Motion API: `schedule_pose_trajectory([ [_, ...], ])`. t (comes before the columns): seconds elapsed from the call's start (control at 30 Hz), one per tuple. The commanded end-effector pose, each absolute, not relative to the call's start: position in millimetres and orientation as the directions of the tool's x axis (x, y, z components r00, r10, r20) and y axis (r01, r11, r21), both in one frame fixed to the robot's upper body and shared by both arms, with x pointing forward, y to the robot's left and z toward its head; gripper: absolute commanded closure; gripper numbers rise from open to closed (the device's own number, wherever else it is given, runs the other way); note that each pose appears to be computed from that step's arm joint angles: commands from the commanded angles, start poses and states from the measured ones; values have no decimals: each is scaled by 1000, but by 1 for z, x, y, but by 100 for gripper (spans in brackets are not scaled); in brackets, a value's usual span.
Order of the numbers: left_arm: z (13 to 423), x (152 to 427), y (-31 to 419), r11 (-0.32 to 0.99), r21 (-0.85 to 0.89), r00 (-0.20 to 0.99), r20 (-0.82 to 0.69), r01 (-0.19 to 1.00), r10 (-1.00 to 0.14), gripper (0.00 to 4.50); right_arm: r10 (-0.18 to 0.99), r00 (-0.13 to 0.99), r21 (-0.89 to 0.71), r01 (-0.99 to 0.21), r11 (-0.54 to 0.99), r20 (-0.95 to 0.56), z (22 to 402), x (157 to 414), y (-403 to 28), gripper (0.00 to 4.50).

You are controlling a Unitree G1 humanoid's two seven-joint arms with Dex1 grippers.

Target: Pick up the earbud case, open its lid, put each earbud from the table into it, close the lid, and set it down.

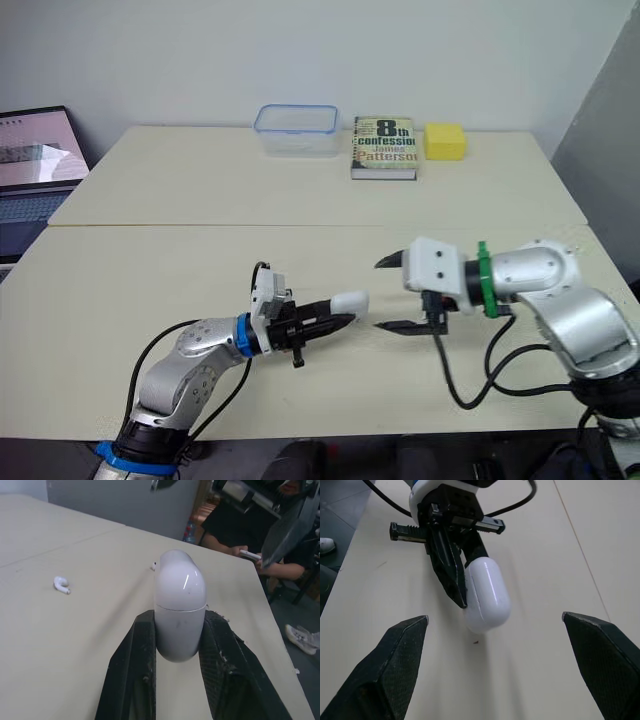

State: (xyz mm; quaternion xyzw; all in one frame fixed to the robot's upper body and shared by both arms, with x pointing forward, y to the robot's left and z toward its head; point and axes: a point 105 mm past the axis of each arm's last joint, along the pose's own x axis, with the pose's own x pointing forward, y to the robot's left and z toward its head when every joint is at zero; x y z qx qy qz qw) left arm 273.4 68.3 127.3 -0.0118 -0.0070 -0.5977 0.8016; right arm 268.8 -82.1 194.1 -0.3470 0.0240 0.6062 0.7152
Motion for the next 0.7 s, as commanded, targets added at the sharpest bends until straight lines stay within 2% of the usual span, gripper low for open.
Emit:
schedule_pose_trajectory([
  [0.03,135,271,64,253,41,251,44,967,-967,370,843,309,-513,-857,47,-440,198,280,-74,0],
  [0.3,133,267,63,234,56,233,31,971,-972,370,849,330,-524,-849,74,-414,202,293,-64,0],
  [0.7,128,264,63,215,80,215,10,973,-977,370,845,351,-534,-840,94,-404,219,301,-67,0],
])
